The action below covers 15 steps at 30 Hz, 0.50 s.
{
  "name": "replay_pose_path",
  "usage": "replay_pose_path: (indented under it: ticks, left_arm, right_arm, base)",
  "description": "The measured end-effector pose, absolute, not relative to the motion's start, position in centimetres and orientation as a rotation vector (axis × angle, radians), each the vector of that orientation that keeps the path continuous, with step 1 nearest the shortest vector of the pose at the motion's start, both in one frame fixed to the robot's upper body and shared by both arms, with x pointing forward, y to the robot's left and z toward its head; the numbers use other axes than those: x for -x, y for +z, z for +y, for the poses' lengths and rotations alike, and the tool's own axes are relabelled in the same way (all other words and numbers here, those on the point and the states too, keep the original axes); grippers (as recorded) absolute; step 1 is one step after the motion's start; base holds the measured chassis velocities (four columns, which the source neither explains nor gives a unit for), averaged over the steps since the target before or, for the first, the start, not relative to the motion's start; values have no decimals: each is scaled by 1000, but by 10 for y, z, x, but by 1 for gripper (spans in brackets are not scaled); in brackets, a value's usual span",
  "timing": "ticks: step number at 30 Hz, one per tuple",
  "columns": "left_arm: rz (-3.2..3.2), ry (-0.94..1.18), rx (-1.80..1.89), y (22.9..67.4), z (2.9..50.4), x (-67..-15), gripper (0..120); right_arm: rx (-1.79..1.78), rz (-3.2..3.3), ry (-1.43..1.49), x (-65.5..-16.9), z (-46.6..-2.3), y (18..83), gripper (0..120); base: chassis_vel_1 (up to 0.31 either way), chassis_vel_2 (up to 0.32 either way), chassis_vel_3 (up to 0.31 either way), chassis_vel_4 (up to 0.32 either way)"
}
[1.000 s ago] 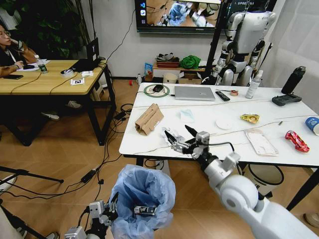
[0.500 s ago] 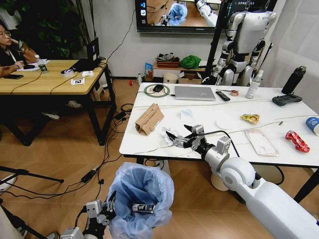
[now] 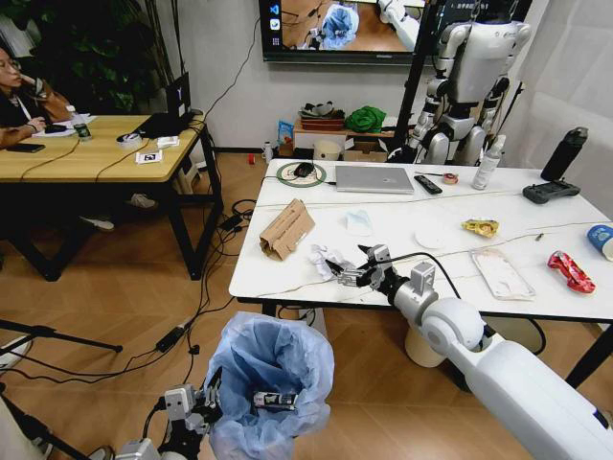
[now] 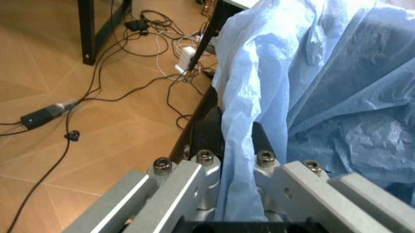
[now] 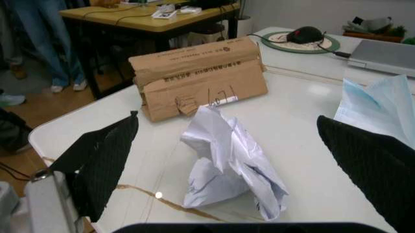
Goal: Pick up the trash bin and place the trash from the table into it.
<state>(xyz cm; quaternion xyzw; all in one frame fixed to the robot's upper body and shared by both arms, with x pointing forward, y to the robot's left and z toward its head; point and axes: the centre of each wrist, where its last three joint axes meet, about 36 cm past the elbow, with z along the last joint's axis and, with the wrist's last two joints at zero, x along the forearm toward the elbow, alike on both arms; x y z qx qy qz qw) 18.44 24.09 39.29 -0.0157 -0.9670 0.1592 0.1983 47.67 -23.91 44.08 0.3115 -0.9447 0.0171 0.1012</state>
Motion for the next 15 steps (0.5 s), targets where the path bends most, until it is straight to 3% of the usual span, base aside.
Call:
replay_pose_path:
  ticks: [12, 15]
  left_arm:
    - [-2710, 446, 36, 394, 245, -185, 0]
    - [-2711, 448, 37, 395, 245, -186, 0]
  right_arm:
    - [-942, -2738, 115, -500, -232, 414, 99]
    - [-920, -2747, 120, -511, -235, 412, 89]
  base:
    - [0, 0, 0, 0]
    - [0, 0, 0, 0]
